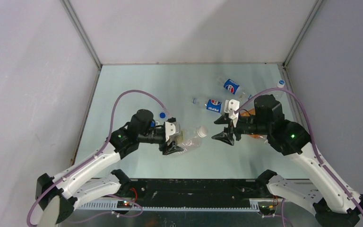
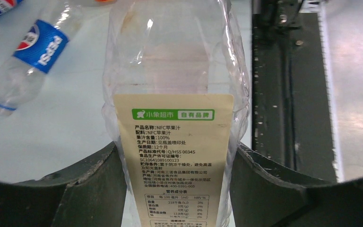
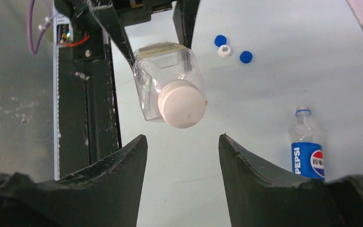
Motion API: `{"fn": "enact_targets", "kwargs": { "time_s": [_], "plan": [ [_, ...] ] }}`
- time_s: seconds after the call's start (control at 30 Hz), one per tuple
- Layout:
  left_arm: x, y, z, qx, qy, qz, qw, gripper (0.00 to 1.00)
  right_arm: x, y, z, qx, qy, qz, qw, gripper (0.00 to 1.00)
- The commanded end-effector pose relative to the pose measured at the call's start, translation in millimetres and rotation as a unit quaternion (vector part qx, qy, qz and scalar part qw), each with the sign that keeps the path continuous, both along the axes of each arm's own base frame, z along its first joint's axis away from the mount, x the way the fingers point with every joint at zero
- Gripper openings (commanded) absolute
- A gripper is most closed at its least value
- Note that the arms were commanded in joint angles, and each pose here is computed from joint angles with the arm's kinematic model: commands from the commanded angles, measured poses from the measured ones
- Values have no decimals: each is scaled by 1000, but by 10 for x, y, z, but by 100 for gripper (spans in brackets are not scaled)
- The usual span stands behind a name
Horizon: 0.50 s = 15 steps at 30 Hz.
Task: Screw on the bottle caps
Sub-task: Screw the bottle cap onto the plastic bottle.
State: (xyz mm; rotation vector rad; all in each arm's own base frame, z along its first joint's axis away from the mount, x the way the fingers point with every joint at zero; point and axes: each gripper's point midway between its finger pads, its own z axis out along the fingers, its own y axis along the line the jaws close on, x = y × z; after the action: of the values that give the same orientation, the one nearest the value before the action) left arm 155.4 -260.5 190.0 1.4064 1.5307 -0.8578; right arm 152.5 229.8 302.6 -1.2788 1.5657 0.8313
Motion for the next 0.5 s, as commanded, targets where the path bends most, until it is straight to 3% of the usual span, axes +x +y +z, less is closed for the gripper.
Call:
{"fn": "enact_targets", "kwargs": {
  "time_s": [0.0,0.47],
  "plan": [
    [-205,-97,221,-22,6,-83,996,0,-111,43,58,-7,-71,84,994,59],
    [-239,-179,322,-28,16,-115,993,0,-242,257,7,-2,-72,151,986,54]
  ]
}}
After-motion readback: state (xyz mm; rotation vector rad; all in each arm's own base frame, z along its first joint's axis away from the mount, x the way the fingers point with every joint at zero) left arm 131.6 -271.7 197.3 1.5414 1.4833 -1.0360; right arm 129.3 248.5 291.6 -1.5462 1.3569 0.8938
